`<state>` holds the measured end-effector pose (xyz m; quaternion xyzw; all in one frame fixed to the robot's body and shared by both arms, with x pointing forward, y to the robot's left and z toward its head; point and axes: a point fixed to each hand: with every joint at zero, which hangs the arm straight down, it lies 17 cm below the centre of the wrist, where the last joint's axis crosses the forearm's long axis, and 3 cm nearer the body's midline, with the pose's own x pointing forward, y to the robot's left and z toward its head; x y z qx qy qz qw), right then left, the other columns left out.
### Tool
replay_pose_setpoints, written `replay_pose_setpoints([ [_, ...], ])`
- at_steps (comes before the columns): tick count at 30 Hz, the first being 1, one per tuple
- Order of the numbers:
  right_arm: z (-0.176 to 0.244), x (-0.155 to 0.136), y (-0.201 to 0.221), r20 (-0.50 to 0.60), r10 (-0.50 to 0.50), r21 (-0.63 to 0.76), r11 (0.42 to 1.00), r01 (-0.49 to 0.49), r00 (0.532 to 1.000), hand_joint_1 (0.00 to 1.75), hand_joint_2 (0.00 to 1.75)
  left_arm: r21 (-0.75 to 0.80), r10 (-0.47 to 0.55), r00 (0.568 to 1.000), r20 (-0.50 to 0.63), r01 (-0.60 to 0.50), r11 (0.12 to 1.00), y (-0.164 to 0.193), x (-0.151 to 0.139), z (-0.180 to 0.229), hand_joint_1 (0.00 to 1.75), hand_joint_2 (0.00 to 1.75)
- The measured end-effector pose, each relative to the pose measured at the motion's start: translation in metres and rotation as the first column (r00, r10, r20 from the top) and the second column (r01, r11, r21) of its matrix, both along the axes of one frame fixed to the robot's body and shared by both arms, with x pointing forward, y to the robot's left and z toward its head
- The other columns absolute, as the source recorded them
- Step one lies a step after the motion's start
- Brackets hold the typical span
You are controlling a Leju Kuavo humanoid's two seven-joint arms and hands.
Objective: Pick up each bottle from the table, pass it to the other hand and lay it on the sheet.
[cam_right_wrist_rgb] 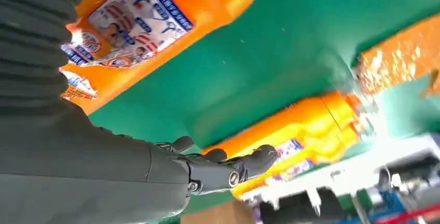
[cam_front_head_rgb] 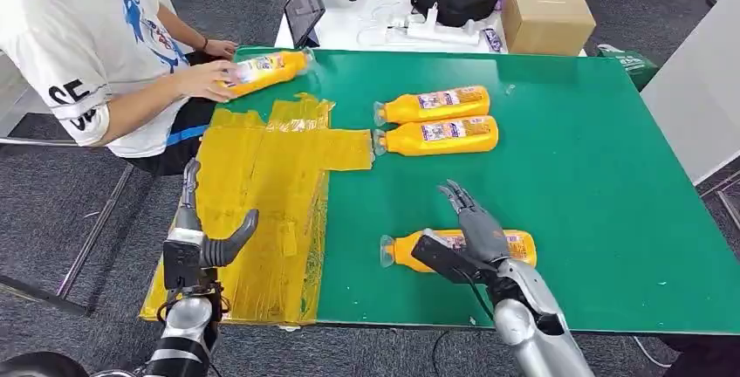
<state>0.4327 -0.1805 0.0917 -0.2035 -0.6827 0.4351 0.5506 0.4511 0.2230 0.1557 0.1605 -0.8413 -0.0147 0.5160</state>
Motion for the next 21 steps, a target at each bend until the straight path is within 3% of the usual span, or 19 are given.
replay_pose_setpoints([
  [7,-0.022,0.013,-0.023,-0.144,0.062,0.011,0.998,-0.061,0.988,0.0,1.75,-0.008,-0.037,0.999,0.008,0.037,0.999,-0.014,0.002,0.003,0.0,1.75],
  [15,-0.033,0.025,-0.041,-0.189,0.053,-0.008,0.998,-0.055,0.981,0.0,1.75,-0.017,-0.062,0.998,0.004,0.062,0.998,-0.023,0.005,0.003,0.0,1.75],
  [21,-0.055,0.016,-0.058,-0.293,0.094,-0.002,0.995,-0.099,0.951,0.0,1.75,-0.034,-0.092,0.996,-0.003,0.092,0.995,-0.034,0.009,0.002,0.0,1.75],
])
